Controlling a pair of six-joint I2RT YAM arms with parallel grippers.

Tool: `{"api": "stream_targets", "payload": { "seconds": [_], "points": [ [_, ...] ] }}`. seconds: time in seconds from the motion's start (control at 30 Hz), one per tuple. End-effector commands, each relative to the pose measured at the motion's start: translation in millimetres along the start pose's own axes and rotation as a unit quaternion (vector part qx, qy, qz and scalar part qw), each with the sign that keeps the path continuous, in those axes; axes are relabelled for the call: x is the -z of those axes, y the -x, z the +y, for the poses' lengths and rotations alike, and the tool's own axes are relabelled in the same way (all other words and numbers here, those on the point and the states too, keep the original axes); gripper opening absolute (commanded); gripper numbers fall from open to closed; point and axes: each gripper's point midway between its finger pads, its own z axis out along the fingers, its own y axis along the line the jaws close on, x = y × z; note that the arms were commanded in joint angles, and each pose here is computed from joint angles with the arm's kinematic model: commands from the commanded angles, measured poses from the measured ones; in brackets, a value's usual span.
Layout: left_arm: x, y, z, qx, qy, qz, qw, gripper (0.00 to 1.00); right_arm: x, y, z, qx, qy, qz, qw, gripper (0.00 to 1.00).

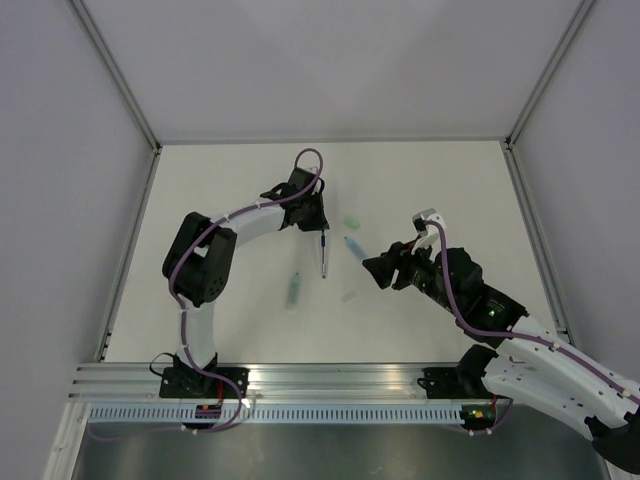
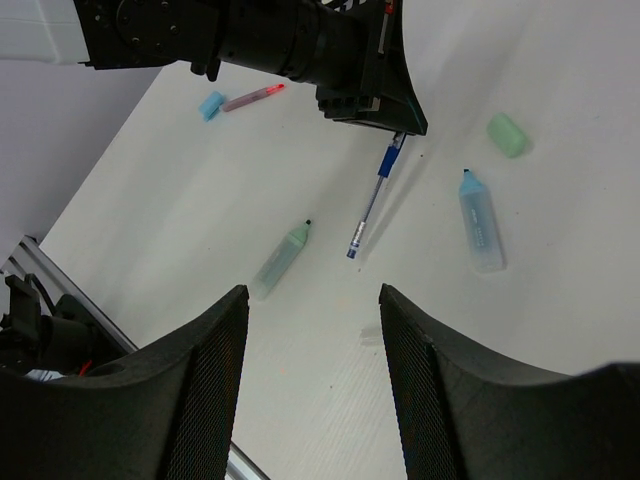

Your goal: Insert the pens into the pen caps

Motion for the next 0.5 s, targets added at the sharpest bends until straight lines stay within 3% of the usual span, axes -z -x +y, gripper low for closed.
{"api": "stream_targets", "payload": {
  "seconds": [0.0, 0.27, 0.47],
  "points": [
    [-4.9, 18.7, 5.7, -0.028, 0.023, -0.023, 0.999, 0.04, 2.9, 9.9, -0.7, 0.006, -0.006, -0.016, 1.0, 0.61],
    [-16.9, 10.2, 17.3, -0.029, 0.034, -0.006, 0.999, 0.27, 4.0, 10.1, -4.3, 0.012, -0.014, -0.016, 1.0, 0.61],
    [6.5, 19.1, 10.4, -0.034, 0.03, -0.018, 0.999, 0.42, 0.7, 6.8, -8.3, 0.022, -0.027, -0.003, 0.999, 0.61]
  ]
}}
